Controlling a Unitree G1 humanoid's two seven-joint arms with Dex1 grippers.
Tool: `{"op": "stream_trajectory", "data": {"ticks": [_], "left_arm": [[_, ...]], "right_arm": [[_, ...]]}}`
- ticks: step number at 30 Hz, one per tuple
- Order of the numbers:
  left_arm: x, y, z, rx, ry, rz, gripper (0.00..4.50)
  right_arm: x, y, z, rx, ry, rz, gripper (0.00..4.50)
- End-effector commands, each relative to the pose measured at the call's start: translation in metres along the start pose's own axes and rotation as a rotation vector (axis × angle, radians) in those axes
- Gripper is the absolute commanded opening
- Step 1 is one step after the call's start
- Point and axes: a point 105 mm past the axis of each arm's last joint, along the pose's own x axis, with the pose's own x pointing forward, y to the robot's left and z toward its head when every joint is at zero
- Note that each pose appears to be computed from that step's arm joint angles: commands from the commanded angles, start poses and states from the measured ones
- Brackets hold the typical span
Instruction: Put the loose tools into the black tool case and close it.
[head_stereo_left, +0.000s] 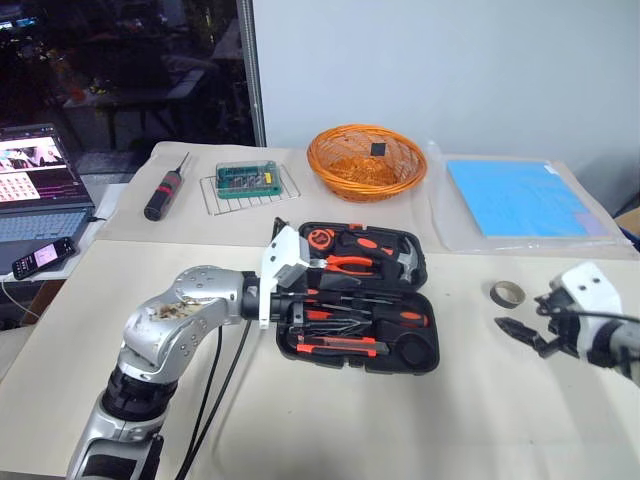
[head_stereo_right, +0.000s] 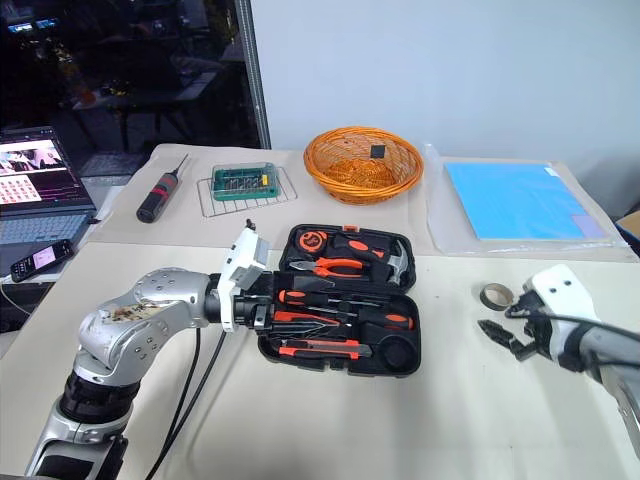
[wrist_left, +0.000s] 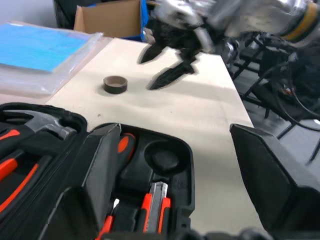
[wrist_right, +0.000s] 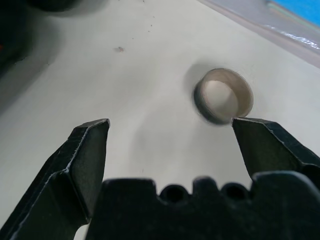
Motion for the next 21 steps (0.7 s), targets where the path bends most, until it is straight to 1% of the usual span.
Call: {"op": "stream_trajectory", "data": {"ticks": [1, 5, 6, 7, 8, 9, 10, 14, 15, 17, 18, 20, 21], "left_arm": [[0.001, -0.004, 0.014, 0.054, -0.026, 0.007, 3.54], [-0.004, -0.002, 0.011, 0.059, -0.02, 0.053, 3.54], [-0.005, -0.003, 0.01, 0.058, -0.018, 0.062, 3.61], [-0.007, -0.003, 0.009, 0.058, -0.016, 0.071, 3.61], [-0.007, -0.003, 0.008, 0.058, -0.015, 0.076, 3.61], [-0.009, -0.003, 0.007, 0.057, -0.016, 0.088, 3.61], [-0.011, -0.003, 0.006, 0.057, -0.014, 0.097, 3.61], [-0.015, -0.004, 0.004, 0.053, -0.015, 0.111, 3.61], [-0.016, -0.003, 0.003, 0.052, -0.016, 0.113, 3.61], [-0.016, -0.004, 0.002, 0.043, -0.022, 0.109, 3.61], [-0.017, -0.004, 0.001, 0.039, -0.022, 0.106, 3.61], [-0.02, -0.005, -0.001, 0.037, -0.019, 0.1, 3.61], [-0.022, -0.006, -0.002, 0.032, -0.015, 0.094, 3.61]], "right_arm": [[0.015, -0.015, 0.001, -0.051, 0.043, -0.004, 4.5], [0.038, -0.02, 0.004, -0.076, 0.08, 0.043, 4.5], [0.043, -0.021, 0.002, -0.084, 0.096, 0.056, 3.99], [0.046, -0.022, 0.0, -0.097, 0.109, 0.068, 3.81], [0.049, -0.022, 0.0, -0.106, 0.117, 0.076, 3.47], [0.05, -0.024, 0.003, -0.113, 0.111, 0.083, 3.04], [0.051, -0.025, 0.005, -0.122, 0.107, 0.094, 2.73], [0.046, -0.022, 0.013, -0.14, 0.092, 0.162, 1.34], [0.044, -0.023, 0.012, -0.141, 0.094, 0.169, 1.09], [0.035, -0.023, 0.017, -0.136, 0.08, 0.194, 0.29], [0.03, -0.023, 0.02, -0.133, 0.071, 0.207, 0.03], [0.018, -0.021, 0.027, -0.112, 0.057, 0.237, 0.03], [0.006, -0.016, 0.036, -0.117, 0.039, 0.268, 0.03]]}}
